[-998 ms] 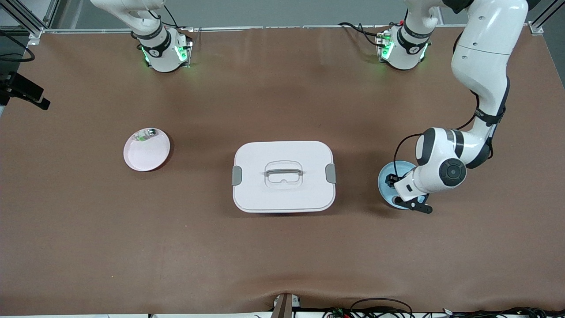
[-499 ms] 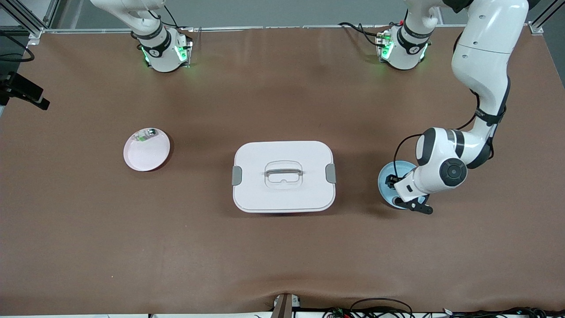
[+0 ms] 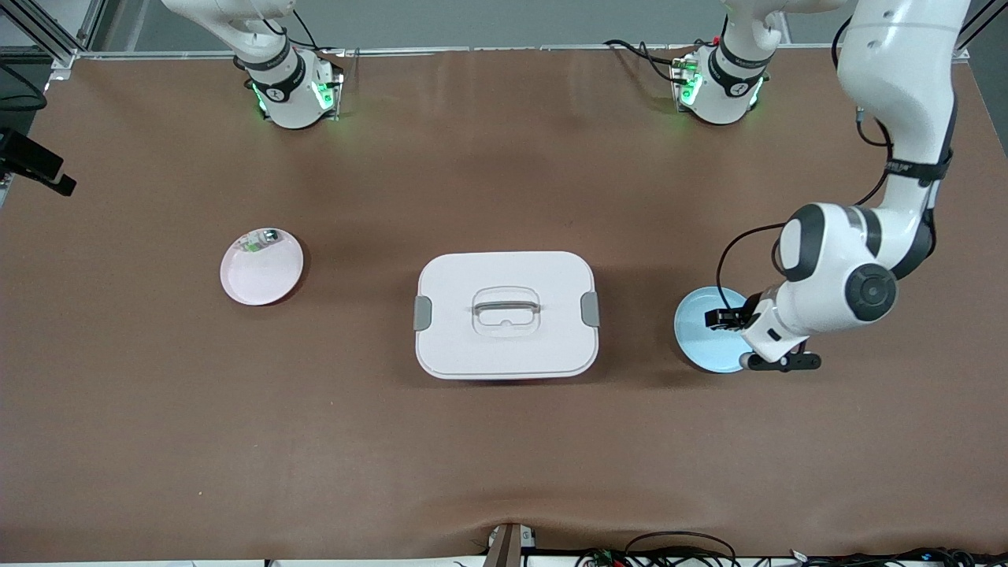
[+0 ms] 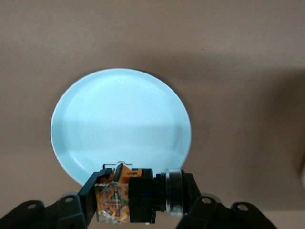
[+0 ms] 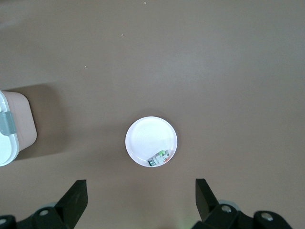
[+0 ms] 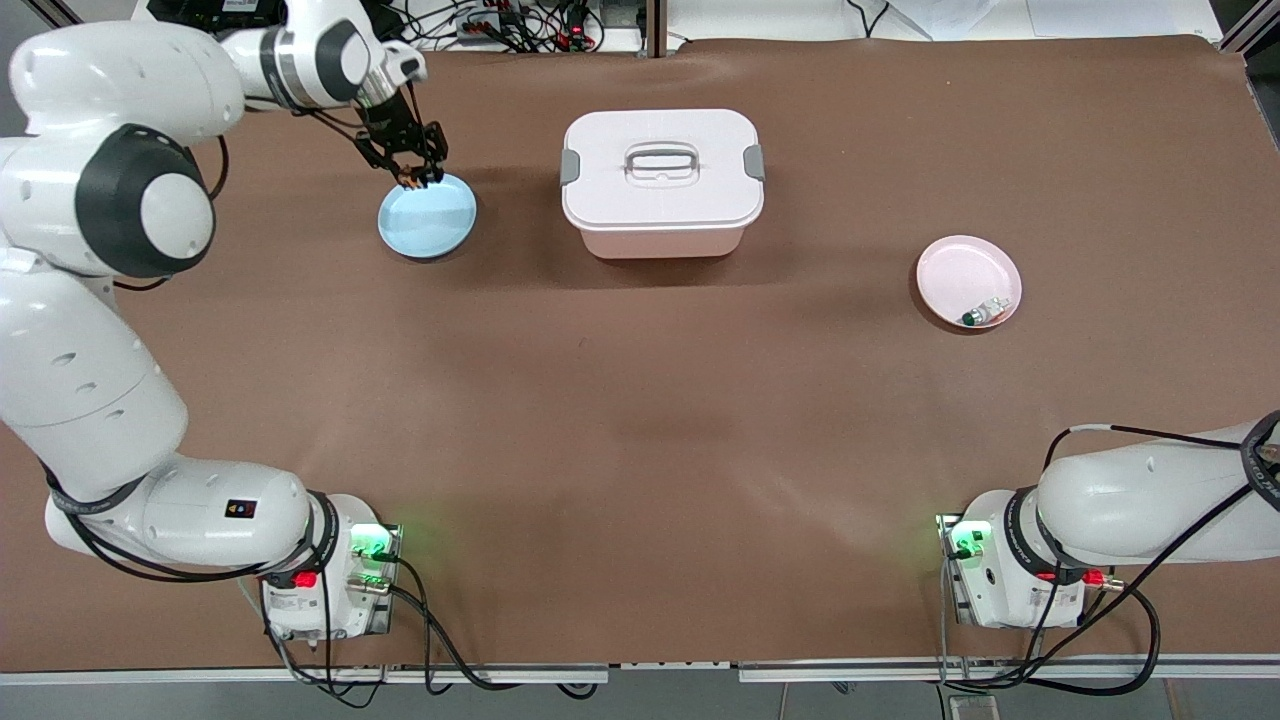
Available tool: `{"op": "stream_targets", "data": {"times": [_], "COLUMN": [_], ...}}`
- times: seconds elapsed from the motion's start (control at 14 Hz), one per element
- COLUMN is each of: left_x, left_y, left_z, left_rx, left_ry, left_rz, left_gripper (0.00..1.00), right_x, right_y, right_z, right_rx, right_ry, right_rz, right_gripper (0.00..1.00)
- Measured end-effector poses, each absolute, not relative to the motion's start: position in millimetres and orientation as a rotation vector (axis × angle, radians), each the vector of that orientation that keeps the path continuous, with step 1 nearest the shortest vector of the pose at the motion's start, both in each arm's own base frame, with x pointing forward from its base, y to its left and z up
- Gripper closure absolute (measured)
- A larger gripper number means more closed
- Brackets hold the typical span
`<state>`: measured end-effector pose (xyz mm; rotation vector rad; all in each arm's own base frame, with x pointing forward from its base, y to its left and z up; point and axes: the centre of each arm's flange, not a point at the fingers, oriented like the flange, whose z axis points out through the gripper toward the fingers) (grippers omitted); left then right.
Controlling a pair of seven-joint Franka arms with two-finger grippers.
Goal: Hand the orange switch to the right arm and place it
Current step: 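Lift the orange switch with the left gripper toward the box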
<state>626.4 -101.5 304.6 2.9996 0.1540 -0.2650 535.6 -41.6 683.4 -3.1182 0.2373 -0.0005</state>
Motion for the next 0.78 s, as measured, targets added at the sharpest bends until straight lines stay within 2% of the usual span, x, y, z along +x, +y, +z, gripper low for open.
{"op": "stream_targets", "data": {"times": [0.43,0.78], "left_x": [618,615], "left_y": [-121,-162], "left_z": [419,508], "left_rx": [2.791,2.559], "left_ry": [0.599,0.931], "left_rz": [-0.405,-0.395], "left_gripper": [0.28,0.28], "right_x": [535,535], "right_y": [-51,-43], "right_z": [684,684], "right_rx": [-3.117,-3.119], "right_ry": [0.26,0.235], "right_rz": [-0.004,-0.004], "right_gripper": [0.0,0.0]}}
